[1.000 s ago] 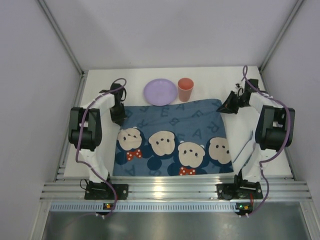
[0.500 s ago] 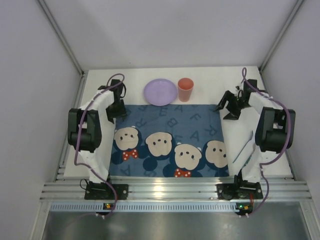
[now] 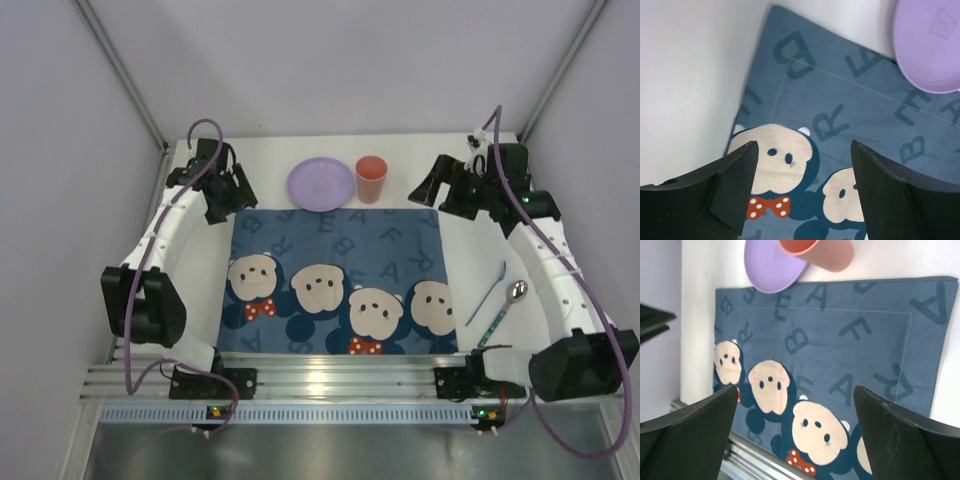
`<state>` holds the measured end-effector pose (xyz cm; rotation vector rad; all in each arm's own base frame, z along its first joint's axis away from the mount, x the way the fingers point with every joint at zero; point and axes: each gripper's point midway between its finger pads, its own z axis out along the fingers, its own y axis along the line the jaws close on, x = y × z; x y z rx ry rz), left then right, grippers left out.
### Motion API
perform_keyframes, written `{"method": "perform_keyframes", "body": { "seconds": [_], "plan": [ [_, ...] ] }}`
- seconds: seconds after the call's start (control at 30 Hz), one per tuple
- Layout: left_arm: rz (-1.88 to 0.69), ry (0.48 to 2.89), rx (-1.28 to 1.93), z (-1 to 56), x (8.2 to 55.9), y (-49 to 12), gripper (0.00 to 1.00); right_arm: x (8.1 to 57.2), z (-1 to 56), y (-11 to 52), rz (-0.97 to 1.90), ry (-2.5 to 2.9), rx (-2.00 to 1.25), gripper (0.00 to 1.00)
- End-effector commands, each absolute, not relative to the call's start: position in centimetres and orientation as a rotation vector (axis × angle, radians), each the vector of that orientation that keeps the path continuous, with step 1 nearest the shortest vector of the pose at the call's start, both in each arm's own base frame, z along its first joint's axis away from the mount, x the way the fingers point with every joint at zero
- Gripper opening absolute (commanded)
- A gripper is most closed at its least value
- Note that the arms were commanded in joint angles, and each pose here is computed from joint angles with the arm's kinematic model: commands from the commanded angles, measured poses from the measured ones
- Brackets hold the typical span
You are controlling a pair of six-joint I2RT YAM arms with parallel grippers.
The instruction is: Set the dinner table for one person
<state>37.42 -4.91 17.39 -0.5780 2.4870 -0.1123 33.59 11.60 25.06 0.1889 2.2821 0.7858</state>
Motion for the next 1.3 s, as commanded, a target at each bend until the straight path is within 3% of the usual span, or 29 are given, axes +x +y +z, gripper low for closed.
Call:
{"method": "perform_keyframes", "body": {
  "seconds": [0.0,0.1,0.2,0.33,0.67,0.77,0.9,0.93,1.0,1.03,1.17,1.27],
  "plan": [
    [-0.299,2.422,-0.510,18.5,41.2,-8.2,0.80,31.1,27.0,10.8,0.565,2.211,0.155,1.00],
    [-0.383,2.450,-0.427,16.8,44.6,-10.0,0.79,29.1,30.4,10.7,0.534,1.985,0.127,1.00],
    [-0.471,2.434,-0.404,17.2,47.4,-11.6,0.79,28.3,29.0,9.1,0.502,1.987,0.270,1.00],
    [-0.509,2.460,-0.439,13.3,51.5,-12.7,0.78,27.1,28.1,9.1,0.508,2.051,0.234,1.00],
    [-0.620,2.507,-0.400,6.6,57.1,-15.5,0.74,30.3,26.4,8.7,0.442,2.056,0.283,1.00],
    [-0.656,2.505,-0.399,5.5,57.4,-16.1,0.68,31.2,26.1,9.0,0.448,2.073,0.305,1.00],
    [-0.716,2.468,-0.397,5.3,58.2,-17.1,0.45,32.1,24.7,9.1,0.438,2.113,0.319,1.00],
    [-0.722,2.468,-0.396,5.1,58.3,-17.2,0.27,32.2,24.5,9.2,0.436,2.121,0.317,1.00],
    [-0.724,2.465,-0.399,5.2,58.4,-17.2,0.06,32.8,24.1,9.2,0.424,2.138,0.309,1.00],
    [-0.717,2.470,-0.402,5.2,58.3,-17.1,0.01,33.0,23.9,9.2,0.417,2.143,0.304,1.00],
    [-0.759,2.433,-0.380,7.4,57.9,-17.3,0.00,34.7,23.5,9.5,0.389,2.169,0.259,1.00],
    [-0.784,2.329,-0.348,12.1,57.5,-17.3,0.00,36.8,23.8,10.3,0.402,2.175,0.220,1.00]
  ]
}}
